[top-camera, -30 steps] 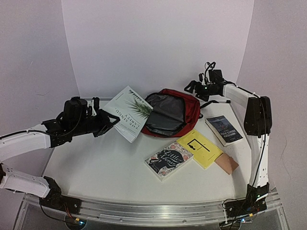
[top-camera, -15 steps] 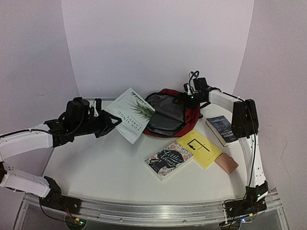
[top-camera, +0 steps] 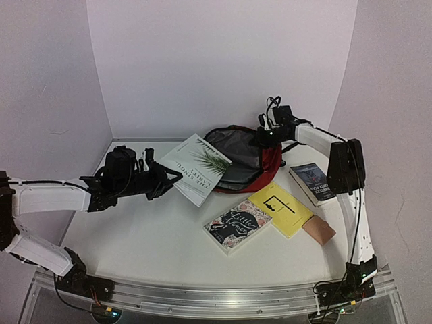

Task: Pack the student bag
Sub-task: Place the book in the student bag.

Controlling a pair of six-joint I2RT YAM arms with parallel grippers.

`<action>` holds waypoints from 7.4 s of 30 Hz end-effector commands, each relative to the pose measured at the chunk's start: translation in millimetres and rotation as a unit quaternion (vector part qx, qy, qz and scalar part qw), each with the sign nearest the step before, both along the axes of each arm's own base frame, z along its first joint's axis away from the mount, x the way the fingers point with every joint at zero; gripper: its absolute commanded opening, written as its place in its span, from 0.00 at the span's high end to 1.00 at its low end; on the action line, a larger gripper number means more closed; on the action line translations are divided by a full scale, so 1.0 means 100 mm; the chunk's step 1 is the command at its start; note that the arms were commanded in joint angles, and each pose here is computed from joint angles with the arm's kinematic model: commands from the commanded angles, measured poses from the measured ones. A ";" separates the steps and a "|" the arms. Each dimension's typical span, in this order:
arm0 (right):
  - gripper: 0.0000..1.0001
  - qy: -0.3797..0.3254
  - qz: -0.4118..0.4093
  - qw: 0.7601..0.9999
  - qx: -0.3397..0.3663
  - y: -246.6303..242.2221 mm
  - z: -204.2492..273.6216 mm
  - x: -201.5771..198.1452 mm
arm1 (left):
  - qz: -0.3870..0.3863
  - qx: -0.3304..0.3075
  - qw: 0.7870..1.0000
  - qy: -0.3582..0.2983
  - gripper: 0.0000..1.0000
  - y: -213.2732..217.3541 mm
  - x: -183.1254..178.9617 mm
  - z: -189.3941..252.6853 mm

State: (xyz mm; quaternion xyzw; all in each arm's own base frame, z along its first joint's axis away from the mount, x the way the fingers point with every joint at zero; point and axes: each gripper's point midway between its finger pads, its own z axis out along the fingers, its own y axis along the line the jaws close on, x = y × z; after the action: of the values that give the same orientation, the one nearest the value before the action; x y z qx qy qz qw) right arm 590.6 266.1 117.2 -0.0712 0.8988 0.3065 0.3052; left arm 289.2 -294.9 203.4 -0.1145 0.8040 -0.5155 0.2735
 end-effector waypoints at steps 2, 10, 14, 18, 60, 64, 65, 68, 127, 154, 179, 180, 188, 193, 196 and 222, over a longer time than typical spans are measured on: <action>1.00 -0.115 0.040 0.989 0.082 0.15 1.48 -0.12 | -0.032 -0.102 0.993 -0.041 1.00 -0.23 0.05 0.33; 1.00 -0.145 0.092 0.974 0.146 0.31 1.94 -0.29 | -0.065 -0.169 0.983 -0.021 1.00 -0.46 0.13 0.26; 1.00 -0.154 0.122 0.967 0.165 0.38 2.03 -0.36 | -0.089 -0.220 0.971 0.011 1.00 -0.63 0.19 0.13; 1.00 -0.159 0.145 0.961 0.176 0.42 2.06 -0.44 | -0.103 -0.281 0.953 0.037 1.00 -0.75 0.26 -0.02; 1.00 -0.157 0.352 0.895 0.222 1.69 2.10 -1.50 | 0.076 -0.222 0.969 -0.075 1.00 0.04 0.89 0.28; 1.00 -0.160 0.371 0.885 0.232 1.89 2.15 -1.61 | 0.094 -0.166 0.979 -0.075 1.00 0.21 0.69 0.38; 1.00 -0.160 0.373 0.884 0.233 1.91 2.15 -1.61 | 0.088 -0.153 0.981 -0.073 1.00 0.19 0.64 0.40; 1.00 -0.166 0.375 0.884 0.226 1.90 2.10 -1.60 | 0.062 -0.149 0.985 -0.059 1.00 0.05 0.54 0.38; 1.00 -0.221 0.335 0.911 -0.090 1.85 1.27 -1.86 | 0.017 -0.197 0.978 0.064 0.49 0.07 0.90 -0.50; 1.00 -0.198 0.327 0.924 -0.006 2.06 1.55 -1.88 | 0.137 -0.264 0.955 -0.006 0.73 -0.25 0.85 -0.63; 1.00 -0.241 0.423 0.873 0.018 2.01 1.81 -2.29 | -0.049 -0.279 0.958 0.038 0.98 -0.63 1.22 -0.32; 1.00 -0.238 0.428 0.871 0.023 2.02 1.82 -2.32 | -0.051 -0.279 0.958 0.038 0.98 -0.66 1.25 -0.34; 1.00 -0.217 0.452 0.864 0.048 2.02 1.81 -2.46 | -0.040 -0.260 0.964 0.028 0.98 -0.79 1.55 -0.38; 1.00 -0.218 0.463 0.857 0.054 2.03 1.81 -2.50 | 0.000 -0.261 0.965 0.014 0.99 -0.59 1.71 -0.36; 1.00 -0.223 0.466 0.854 0.060 2.07 1.83 -2.48 | 0.050 -0.256 0.965 -0.002 1.00 -0.26 1.70 -0.31; 1.00 -0.304 0.427 0.851 -0.040 2.23 1.51 -1.96 | 0.186 -0.138 0.972 -0.046 0.99 0.61 0.89 -0.10</action>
State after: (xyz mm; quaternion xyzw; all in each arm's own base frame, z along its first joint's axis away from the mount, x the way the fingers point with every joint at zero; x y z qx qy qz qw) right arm 394.1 498.2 259.2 -0.5317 0.6650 0.3704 0.3714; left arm 367.7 -212.7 151.3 -0.3231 0.7163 -0.5048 0.3574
